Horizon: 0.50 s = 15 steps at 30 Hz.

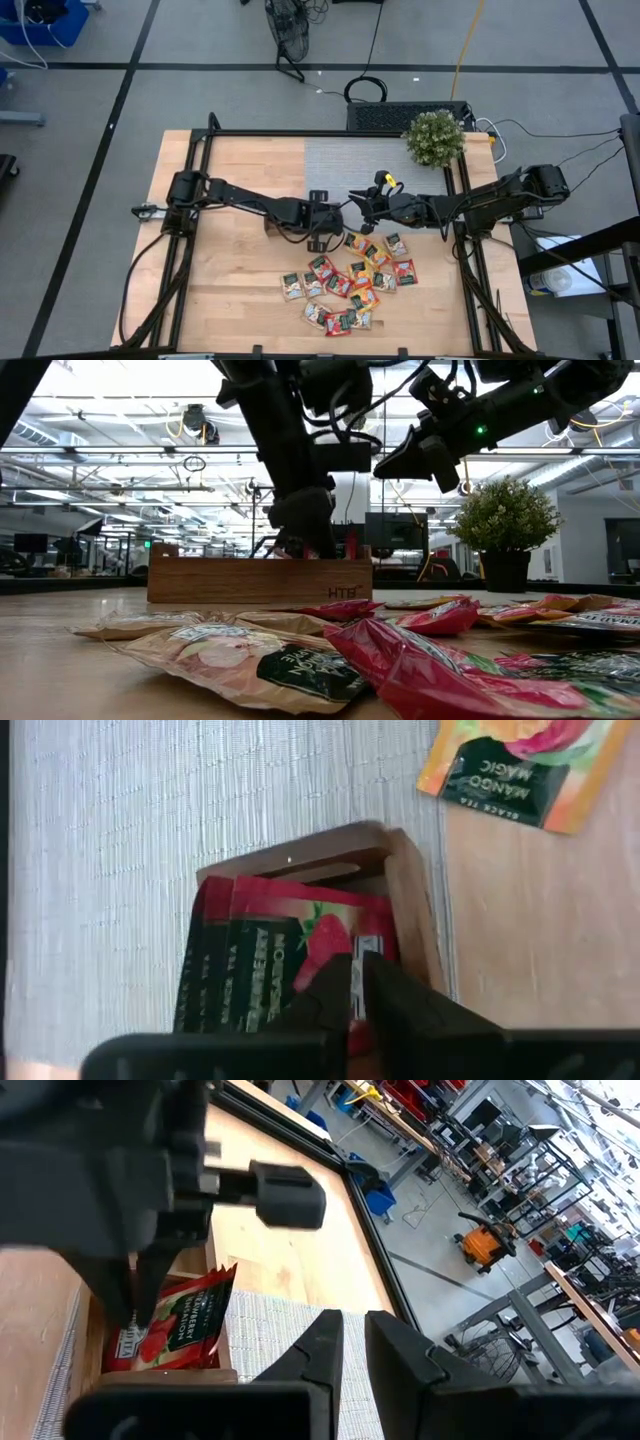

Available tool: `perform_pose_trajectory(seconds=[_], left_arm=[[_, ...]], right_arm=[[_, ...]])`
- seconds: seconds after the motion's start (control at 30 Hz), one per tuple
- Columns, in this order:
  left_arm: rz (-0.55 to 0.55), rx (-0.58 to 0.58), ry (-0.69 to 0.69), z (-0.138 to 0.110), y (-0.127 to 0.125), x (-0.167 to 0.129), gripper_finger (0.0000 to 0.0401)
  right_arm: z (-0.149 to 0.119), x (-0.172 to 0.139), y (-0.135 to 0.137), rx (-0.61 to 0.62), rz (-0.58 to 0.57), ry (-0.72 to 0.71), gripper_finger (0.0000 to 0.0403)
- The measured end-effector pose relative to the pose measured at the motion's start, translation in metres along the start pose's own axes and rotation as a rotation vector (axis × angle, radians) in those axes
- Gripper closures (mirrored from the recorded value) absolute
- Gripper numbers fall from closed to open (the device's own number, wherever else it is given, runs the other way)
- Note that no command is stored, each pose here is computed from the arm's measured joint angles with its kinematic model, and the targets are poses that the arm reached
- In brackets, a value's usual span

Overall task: Pick & Place Tea
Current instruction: Put the red tea bag into the right section of the wooden organizer

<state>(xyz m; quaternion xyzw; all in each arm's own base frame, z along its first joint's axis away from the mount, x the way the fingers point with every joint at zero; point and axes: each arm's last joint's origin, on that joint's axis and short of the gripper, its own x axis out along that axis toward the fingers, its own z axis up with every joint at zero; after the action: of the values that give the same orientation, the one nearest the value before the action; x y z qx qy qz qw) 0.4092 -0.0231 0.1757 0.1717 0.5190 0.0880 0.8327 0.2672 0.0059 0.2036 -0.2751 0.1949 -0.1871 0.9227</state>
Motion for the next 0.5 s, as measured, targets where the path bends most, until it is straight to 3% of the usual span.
perform_pose_trajectory(seconds=[0.17, 0.33, 0.5], left_arm=[[0.009, -0.048, -0.078, 0.007, 0.009, -0.026, 0.0359], [0.012, -0.093, -0.216, 0.011, 0.023, -0.078, 0.0375], [0.002, -0.159, -0.407, -0.006, 0.035, -0.124, 0.0396]], right_arm=[[0.0, 0.0, 0.0, 0.0, 0.001, -0.001, 0.0369], [0.0, -0.001, 0.002, -0.01, 0.01, 0.009, 0.0369], [0.005, -0.011, 0.01, -0.026, 0.05, -0.01, 0.0369]])
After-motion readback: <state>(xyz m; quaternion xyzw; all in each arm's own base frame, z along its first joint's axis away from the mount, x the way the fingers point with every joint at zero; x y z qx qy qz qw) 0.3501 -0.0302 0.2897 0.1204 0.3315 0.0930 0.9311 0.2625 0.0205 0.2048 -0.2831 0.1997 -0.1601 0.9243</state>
